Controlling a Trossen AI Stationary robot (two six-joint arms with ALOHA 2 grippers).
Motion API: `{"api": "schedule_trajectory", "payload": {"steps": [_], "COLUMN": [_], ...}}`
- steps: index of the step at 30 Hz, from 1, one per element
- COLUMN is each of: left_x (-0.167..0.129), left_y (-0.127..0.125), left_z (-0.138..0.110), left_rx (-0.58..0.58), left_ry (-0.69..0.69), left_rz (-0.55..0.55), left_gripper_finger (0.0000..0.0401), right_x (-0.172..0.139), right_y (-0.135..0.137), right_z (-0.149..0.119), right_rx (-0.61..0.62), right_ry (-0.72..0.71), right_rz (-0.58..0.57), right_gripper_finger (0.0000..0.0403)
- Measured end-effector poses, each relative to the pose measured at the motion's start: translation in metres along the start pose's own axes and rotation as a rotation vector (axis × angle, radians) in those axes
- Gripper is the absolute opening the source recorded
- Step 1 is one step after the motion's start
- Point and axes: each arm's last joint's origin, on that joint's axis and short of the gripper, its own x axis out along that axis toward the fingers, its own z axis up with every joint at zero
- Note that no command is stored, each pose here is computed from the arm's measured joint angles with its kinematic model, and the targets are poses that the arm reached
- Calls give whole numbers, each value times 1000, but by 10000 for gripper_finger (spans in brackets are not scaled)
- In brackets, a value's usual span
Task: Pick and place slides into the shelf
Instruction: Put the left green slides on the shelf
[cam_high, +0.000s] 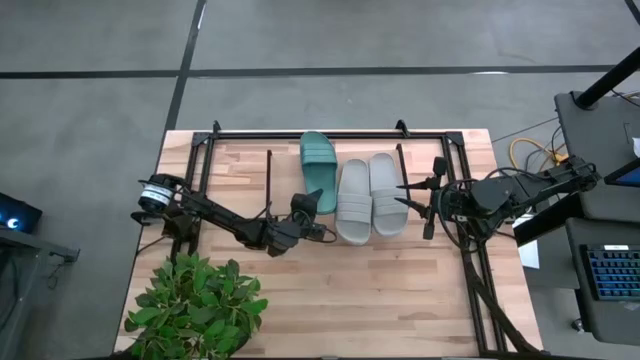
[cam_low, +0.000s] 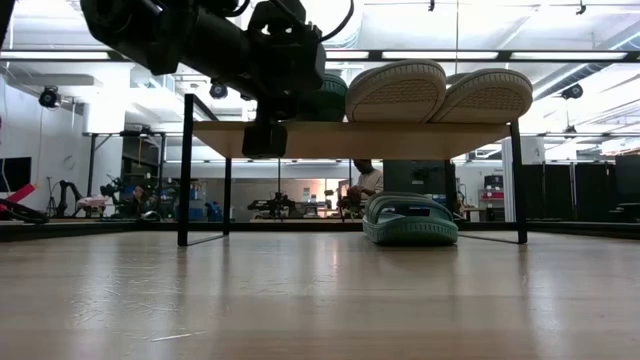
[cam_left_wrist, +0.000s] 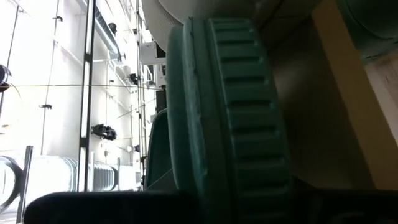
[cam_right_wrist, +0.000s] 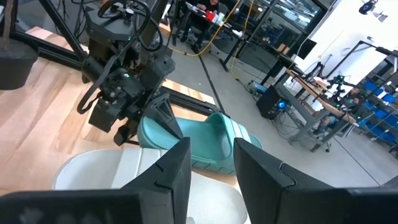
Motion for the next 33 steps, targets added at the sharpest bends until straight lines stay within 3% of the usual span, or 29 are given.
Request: {"api": "schedule_trajectory", "payload": {"steps": [11,21,30,33], "left_x": [-3,-11,-9,-7], "left_y": [-2,2,4,5], "left_z": [-3,-19,-19,-20], "left_rx": [49,46,40,-27], "left_ry": [-8,-102,-163,-163], "left_rz": [-1,-15,-20,-20], "left_gripper_finger": [39,39,39,71], "right_x": [0,0,0,0], "right_y": [0,1,1,1], "right_z": [-1,-2,-2,-2], "right_rx": [-6,-8,-7,-7], "right_ry": [5,21,20,20], "right_rz": [3,10,9,9], "right_gripper_finger": [111,111,111,111]}}
